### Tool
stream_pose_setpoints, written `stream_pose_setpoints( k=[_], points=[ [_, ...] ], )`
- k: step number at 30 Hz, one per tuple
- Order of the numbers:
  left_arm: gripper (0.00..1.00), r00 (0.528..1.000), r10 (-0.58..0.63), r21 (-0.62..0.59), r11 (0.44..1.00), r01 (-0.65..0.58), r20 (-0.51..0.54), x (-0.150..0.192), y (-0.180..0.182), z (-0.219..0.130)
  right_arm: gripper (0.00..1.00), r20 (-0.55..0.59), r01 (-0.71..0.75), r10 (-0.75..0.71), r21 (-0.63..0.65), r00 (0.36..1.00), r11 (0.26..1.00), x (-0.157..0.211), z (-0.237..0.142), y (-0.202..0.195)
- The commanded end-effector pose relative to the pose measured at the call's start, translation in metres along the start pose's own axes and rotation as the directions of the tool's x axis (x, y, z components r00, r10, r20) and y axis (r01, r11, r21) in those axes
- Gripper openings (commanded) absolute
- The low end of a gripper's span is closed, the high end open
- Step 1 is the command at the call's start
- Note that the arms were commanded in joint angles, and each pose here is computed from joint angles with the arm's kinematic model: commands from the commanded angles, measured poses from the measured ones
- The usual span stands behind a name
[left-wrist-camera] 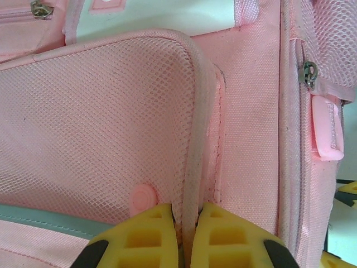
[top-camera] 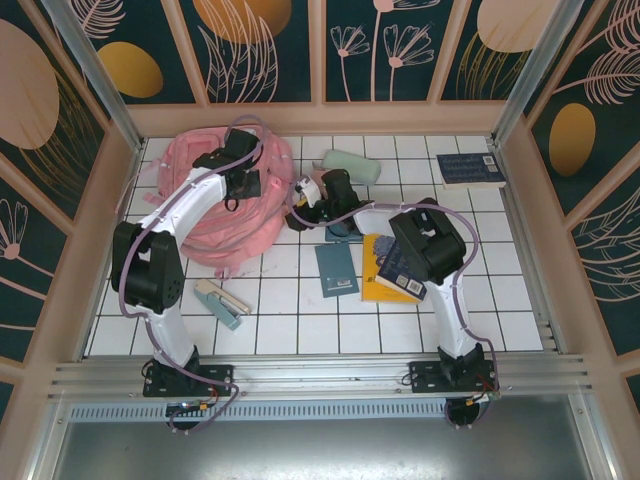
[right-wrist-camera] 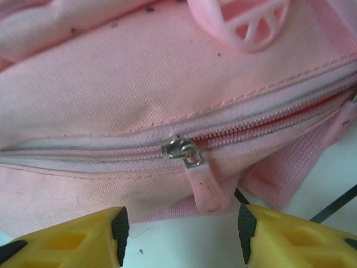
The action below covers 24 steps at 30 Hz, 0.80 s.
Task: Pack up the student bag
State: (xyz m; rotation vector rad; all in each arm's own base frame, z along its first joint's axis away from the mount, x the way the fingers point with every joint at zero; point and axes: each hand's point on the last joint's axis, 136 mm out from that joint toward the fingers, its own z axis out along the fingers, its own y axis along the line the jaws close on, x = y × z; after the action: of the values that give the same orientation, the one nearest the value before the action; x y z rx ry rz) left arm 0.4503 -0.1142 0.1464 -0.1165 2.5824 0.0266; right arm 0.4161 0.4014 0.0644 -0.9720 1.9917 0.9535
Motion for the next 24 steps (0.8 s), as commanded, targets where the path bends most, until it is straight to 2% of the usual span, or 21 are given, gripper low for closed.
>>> stream_pose_setpoints(
  k=[1,6,9,10,18,22,24],
  points=[
    [0.00,0.996,-0.037,0.087,0.996,0.030,0.078,-0.018,-0.008,-0.033,0.58,-0.028,0.016,-0.016,0.012,0.999,1.000,0.002,0.002,-0.001],
    [0.00,0.997,-0.035,0.114,0.993,0.027,0.070,-0.008,-0.009,-0.035,0.63,-0.036,-0.009,0.010,0.035,0.999,0.999,0.000,0.007,-0.009],
    [0.00,0.998,-0.031,0.121,0.992,0.023,0.061,-0.003,-0.010,-0.032,0.60,-0.024,0.005,-0.005,0.017,1.000,1.000,-0.005,0.008,-0.003],
    [0.00,0.998,-0.032,0.119,0.993,0.025,0.061,-0.003,-0.009,-0.032,0.58,-0.019,0.013,-0.013,-0.001,1.000,1.000,-0.008,0.008,0.001],
    [0.00,0.996,-0.060,0.130,0.990,0.050,0.073,-0.014,-0.014,-0.031,0.12,-0.061,0.009,-0.013,-0.074,0.998,0.997,0.005,0.009,0.022],
    [0.00,0.995,-0.073,0.148,0.987,0.062,0.070,-0.019,-0.020,-0.027,0.01,-0.066,-0.001,-0.004,-0.076,0.998,0.997,0.011,0.003,0.026],
    [0.00,0.995,-0.079,0.151,0.986,0.069,0.065,-0.020,-0.022,-0.023,0.00,-0.060,-0.003,-0.002,-0.074,0.998,0.997,0.012,-0.002,0.028]
  ],
)
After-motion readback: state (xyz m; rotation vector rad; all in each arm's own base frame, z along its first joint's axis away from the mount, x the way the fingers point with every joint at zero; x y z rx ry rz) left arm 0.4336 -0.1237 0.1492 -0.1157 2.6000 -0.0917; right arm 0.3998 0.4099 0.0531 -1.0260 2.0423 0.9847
